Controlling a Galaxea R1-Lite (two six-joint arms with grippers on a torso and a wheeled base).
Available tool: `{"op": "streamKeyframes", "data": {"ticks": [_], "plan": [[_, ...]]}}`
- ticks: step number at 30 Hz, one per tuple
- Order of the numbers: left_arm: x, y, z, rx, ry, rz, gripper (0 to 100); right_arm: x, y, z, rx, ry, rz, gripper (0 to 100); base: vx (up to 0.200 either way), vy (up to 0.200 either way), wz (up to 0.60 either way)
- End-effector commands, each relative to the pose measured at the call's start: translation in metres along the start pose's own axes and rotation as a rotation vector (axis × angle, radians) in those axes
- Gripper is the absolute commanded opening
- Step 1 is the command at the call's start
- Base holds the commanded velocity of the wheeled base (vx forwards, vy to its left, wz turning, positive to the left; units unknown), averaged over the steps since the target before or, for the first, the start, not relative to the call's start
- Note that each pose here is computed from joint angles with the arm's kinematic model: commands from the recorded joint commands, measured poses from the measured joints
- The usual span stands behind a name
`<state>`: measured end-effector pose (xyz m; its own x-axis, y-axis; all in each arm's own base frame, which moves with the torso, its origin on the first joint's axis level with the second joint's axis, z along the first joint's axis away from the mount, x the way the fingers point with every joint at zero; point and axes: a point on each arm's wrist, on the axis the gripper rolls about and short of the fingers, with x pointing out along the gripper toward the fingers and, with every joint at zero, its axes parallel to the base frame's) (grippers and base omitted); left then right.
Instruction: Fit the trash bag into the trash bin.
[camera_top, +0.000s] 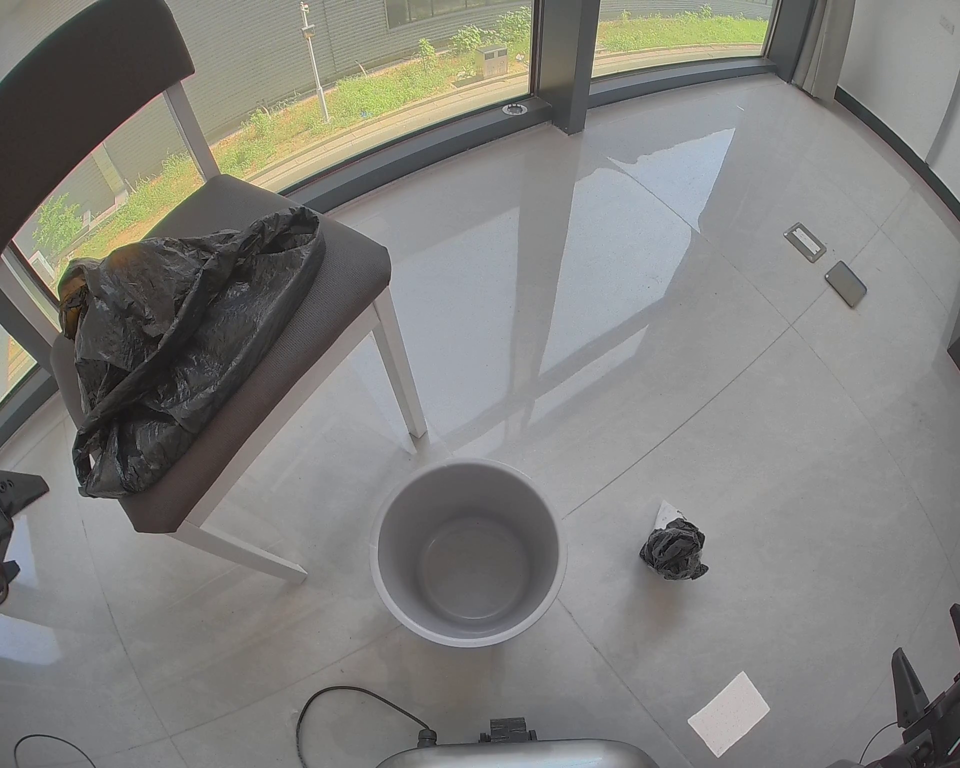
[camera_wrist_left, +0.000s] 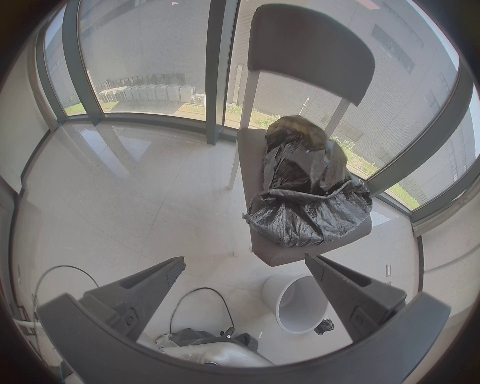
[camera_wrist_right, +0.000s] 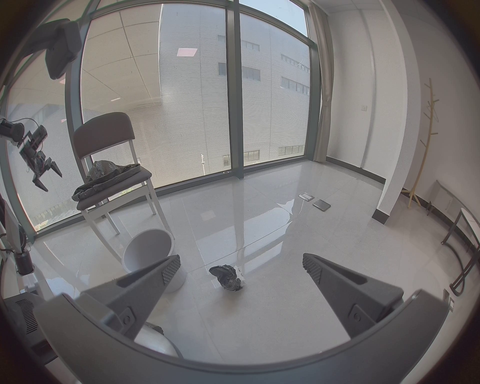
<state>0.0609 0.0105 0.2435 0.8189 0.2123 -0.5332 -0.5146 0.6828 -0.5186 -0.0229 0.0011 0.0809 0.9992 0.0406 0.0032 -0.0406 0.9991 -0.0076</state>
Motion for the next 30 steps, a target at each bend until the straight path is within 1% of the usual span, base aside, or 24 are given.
{"op": "streamKeyframes", "data": {"ticks": [1,3,5,10,12,14,20,26,28,30], "plan": [[0.026,0.014,-0.015,-0.046,0.028,0.009,100,0.001,0.000,-0.005,-0.004,0.011,0.001,100,0.000,0.000,0.00],[0.036,0.016,-0.015,-0.060,-0.012,-0.018,100,0.001,0.000,-0.005,-0.001,0.011,0.001,100,0.000,0.000,0.00],[0.042,0.015,-0.012,-0.069,-0.020,-0.023,100,0.001,0.000,-0.005,0.000,0.011,0.001,100,0.000,0.000,0.00],[0.053,0.017,-0.004,-0.102,-0.022,0.020,100,0.001,0.000,-0.005,0.000,0.011,-0.001,100,0.000,0.000,0.00],[0.058,0.017,-0.002,-0.112,-0.019,0.023,100,0.001,0.000,-0.005,0.000,0.011,-0.001,100,0.000,0.000,0.00],[0.065,0.018,0.004,-0.129,-0.029,0.023,100,0.001,0.000,-0.005,-0.001,0.011,0.001,100,0.000,0.000,0.00],[0.084,0.019,0.030,-0.178,-0.093,0.004,100,0.001,0.000,-0.005,0.000,0.011,0.001,100,0.000,0.000,0.00],[0.095,0.017,0.040,-0.184,-0.065,-0.005,100,0.001,0.000,-0.005,-0.001,0.011,-0.001,100,0.000,0.000,0.00],[0.097,0.016,0.040,-0.184,-0.057,-0.007,100,0.001,0.000,-0.005,-0.001,0.011,-0.001,100,0.000,0.000,0.00],[0.100,0.013,0.038,-0.174,-0.028,-0.025,100,0.001,0.000,-0.005,-0.003,0.011,-0.001,100,0.000,0.000,0.00]]}}
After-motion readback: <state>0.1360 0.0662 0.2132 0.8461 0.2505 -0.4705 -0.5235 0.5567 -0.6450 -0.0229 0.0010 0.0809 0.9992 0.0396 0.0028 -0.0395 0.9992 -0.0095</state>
